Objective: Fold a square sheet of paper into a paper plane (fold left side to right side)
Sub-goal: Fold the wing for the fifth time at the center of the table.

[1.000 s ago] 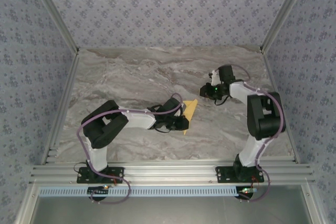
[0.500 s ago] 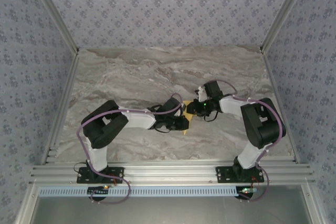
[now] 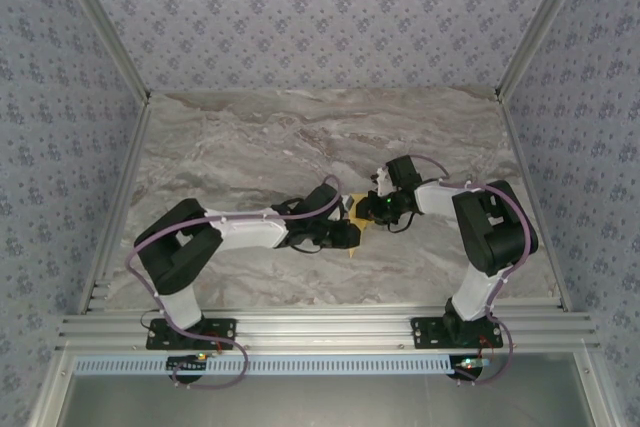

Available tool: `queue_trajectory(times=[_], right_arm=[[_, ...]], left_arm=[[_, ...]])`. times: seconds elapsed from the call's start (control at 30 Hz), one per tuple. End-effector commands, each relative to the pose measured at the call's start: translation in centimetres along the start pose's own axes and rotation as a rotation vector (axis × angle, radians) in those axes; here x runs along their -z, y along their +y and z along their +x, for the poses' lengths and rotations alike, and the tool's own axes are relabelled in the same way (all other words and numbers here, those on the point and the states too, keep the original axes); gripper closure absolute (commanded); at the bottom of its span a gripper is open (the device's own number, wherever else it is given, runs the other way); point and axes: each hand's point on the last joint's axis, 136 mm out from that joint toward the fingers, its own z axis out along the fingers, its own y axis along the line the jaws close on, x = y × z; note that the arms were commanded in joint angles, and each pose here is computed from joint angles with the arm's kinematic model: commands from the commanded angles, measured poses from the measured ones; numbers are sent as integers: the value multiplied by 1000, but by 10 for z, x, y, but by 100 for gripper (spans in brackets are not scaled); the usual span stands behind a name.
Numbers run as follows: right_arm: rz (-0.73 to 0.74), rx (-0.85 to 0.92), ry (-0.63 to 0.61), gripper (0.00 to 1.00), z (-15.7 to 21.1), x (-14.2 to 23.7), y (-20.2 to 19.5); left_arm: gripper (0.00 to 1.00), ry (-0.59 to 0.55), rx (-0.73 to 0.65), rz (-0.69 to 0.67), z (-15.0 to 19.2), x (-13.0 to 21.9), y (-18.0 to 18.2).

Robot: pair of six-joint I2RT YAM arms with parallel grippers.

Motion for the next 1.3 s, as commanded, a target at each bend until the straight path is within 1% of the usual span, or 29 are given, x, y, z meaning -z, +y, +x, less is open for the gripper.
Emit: queue_trajectory(times=[0.0, 0.17, 0.33, 0.67, 1.27], right_arm=[[118, -54, 43, 79, 13, -10, -31], [123, -51, 50, 79, 15, -10, -31], [136, -45, 54, 79, 16, -9, -32], [154, -42, 59, 79, 17, -9, -34], [203, -50, 80, 79, 20, -10, -44]], left_arm=[[77, 23, -18, 41, 3, 2, -18], [76, 56, -11, 46, 5, -15, -20], [75, 64, 2, 12, 7, -22, -10], [75, 70, 12, -37, 15, -23, 6], [75, 73, 22, -76, 23, -21, 20]])
